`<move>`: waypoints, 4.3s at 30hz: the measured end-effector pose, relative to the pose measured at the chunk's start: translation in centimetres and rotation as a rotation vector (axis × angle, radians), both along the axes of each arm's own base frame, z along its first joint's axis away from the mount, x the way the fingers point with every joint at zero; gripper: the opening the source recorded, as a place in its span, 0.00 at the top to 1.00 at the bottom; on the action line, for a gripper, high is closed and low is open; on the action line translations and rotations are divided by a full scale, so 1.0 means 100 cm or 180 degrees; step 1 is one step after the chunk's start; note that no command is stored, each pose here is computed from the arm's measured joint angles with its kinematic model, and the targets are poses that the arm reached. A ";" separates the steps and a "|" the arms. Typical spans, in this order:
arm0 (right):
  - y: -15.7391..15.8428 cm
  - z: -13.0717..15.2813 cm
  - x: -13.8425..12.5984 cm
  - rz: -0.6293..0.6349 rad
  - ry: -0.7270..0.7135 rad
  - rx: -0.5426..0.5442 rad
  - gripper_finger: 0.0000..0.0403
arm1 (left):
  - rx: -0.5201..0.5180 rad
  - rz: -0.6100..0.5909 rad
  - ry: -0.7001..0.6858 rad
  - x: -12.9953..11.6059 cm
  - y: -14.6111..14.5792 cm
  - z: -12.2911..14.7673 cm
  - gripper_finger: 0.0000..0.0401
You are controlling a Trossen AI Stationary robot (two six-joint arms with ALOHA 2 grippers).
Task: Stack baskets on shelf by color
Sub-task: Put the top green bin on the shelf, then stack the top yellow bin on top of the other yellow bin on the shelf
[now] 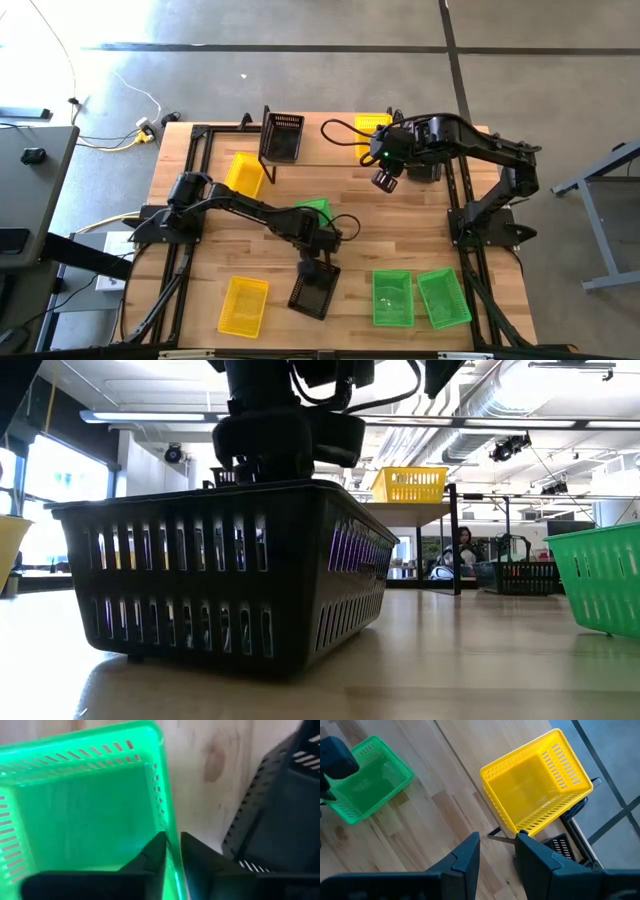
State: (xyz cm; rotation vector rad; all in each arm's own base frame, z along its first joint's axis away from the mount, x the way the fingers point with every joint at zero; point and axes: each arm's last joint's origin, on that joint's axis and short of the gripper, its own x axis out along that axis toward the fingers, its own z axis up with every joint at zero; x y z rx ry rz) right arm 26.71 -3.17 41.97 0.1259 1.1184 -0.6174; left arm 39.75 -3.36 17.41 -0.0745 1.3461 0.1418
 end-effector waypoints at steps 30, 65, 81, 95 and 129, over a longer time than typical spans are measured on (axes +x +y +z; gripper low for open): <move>0.000 -0.001 0.000 -0.0305 -0.0142 0.0152 0.73 | 0.0698 -0.0569 -0.0872 -0.053 0.012 0.161 0.99; -0.032 0.001 -0.006 -0.1032 -0.0244 -0.0240 0.73 | 0.1367 -0.0011 -0.0962 -0.054 0.162 0.162 0.99; -0.043 0.001 -0.009 -0.0776 -0.0032 -0.0293 0.73 | 0.1212 -0.0046 -0.0772 -0.047 0.180 0.140 0.99; -0.043 0.001 -0.009 -0.0660 0.0030 -0.0318 0.73 | 0.1209 -0.0041 -0.0732 -0.046 0.181 0.137 0.91; -0.043 0.001 -0.009 -0.0683 0.0011 -0.0312 0.73 | 0.0858 0.0322 -0.0634 -0.054 0.166 0.160 0.71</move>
